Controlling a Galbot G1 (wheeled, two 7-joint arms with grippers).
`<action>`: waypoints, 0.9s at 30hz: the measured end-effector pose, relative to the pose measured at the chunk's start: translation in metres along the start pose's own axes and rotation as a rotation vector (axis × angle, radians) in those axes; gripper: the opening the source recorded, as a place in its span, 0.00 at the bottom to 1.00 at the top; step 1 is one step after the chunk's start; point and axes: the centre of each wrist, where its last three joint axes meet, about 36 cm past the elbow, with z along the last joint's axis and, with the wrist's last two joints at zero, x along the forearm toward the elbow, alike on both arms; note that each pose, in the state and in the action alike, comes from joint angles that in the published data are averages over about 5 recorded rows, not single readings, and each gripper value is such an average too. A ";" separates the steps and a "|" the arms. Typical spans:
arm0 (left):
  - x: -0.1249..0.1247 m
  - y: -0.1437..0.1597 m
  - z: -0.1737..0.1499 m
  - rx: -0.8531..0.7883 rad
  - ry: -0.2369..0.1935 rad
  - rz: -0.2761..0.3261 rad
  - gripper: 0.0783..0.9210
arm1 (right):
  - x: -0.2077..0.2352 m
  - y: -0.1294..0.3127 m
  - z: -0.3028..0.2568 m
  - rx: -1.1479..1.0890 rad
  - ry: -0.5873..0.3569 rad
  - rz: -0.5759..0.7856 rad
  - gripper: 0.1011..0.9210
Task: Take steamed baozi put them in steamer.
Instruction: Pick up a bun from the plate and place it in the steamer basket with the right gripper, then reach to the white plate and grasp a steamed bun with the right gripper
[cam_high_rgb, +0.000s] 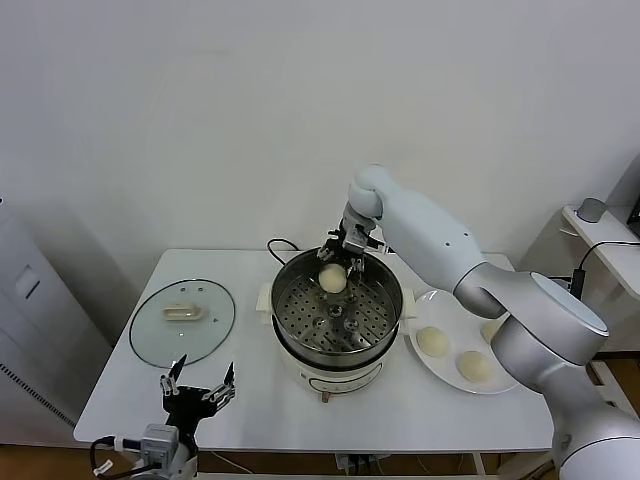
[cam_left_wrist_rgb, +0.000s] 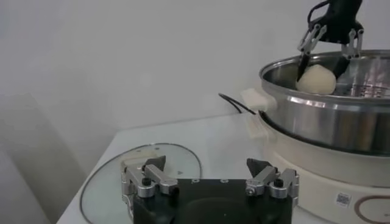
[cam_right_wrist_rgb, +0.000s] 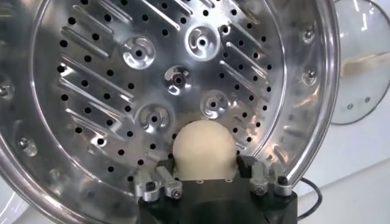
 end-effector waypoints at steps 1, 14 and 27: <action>0.000 0.000 0.000 0.000 0.000 0.000 0.88 | 0.003 0.000 0.000 0.002 -0.002 0.000 0.86; 0.005 0.003 -0.003 -0.006 -0.003 0.004 0.88 | 0.110 0.028 0.008 0.007 -0.032 0.098 0.88; 0.010 0.011 -0.007 0.002 0.006 0.012 0.88 | 0.183 0.133 0.006 -0.625 0.033 0.200 0.88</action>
